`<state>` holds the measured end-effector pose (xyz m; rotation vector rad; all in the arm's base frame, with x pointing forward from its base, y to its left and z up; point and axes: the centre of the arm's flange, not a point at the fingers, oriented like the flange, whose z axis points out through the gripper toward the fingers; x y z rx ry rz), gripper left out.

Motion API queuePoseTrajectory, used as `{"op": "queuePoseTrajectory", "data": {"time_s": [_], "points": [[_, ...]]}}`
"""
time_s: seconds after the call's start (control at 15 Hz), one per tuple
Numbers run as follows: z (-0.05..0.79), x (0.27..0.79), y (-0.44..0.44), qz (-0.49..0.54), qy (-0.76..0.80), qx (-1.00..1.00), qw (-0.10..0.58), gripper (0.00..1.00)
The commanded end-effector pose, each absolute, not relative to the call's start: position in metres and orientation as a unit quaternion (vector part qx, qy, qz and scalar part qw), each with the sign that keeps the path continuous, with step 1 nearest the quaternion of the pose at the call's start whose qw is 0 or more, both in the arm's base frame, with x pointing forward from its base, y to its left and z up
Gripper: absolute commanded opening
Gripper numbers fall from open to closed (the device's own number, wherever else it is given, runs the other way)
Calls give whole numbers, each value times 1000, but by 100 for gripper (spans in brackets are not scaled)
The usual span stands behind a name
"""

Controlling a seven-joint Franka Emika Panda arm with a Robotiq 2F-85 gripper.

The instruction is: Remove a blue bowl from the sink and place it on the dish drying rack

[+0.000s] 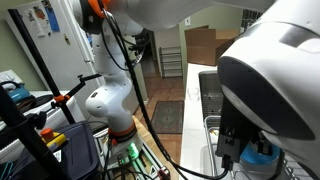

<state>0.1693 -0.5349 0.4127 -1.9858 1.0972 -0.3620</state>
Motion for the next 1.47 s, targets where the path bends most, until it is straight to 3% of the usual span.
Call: {"op": "queuePoseTrajectory", "data": {"time_s": [0.0,0.2,0.53,1.0,1.4], "points": [[420,164,-543,-143,432,-790,410,100],[438,164,-540,-138,439,-793,399,100],[488,173,-524,-103,478,-816,310,100],[559,193,-500,-78,544,-828,113,100],[615,211,-454,-20,489,-871,-50,100]]}}
